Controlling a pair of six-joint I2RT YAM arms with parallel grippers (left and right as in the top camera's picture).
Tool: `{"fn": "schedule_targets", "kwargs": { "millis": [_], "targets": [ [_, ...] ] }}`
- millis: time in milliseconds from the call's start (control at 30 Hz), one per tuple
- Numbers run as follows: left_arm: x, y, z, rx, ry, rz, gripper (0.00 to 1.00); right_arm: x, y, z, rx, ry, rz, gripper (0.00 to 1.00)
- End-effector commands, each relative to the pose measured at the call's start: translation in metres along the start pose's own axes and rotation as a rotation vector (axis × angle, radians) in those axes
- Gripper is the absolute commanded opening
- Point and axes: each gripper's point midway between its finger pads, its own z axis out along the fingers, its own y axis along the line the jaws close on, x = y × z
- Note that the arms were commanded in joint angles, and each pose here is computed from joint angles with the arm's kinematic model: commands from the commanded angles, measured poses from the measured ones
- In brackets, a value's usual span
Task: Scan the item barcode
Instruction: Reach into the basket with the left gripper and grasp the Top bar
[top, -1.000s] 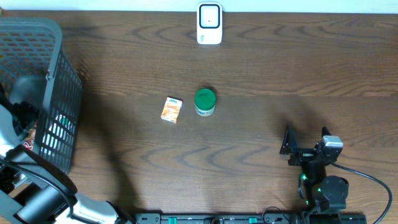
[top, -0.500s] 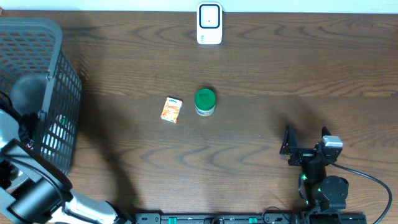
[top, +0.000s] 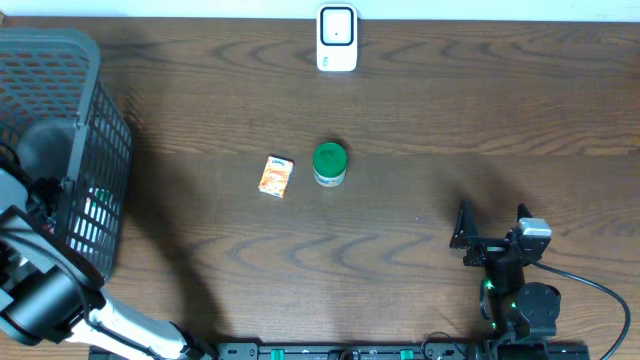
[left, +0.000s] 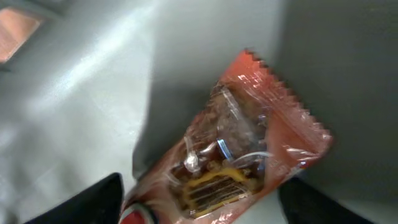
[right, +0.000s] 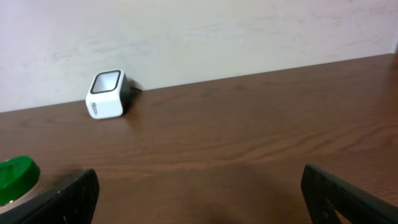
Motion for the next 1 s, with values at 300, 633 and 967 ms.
{"fn": "schedule_targets", "kwargs": {
  "millis": [300,633,967],
  "targets": [
    [0.072,-0.008,0.045,0.036,0.264,0.051,0.52,0.001,0.002,0.0,-0.007,0.001,-0.008,0.99],
    [0.031,-0.004,-0.014,0.056,0.068,-0.005,0.43,0.001,0.002,0.0,-0.007,0.001,-0.008,0.99],
    [-0.012,0.009,-0.154,0.132,-0.335,-0.116,0.45,0.001,0.002,0.0,-0.007,0.001,-0.008,0.99]
  ]
}}
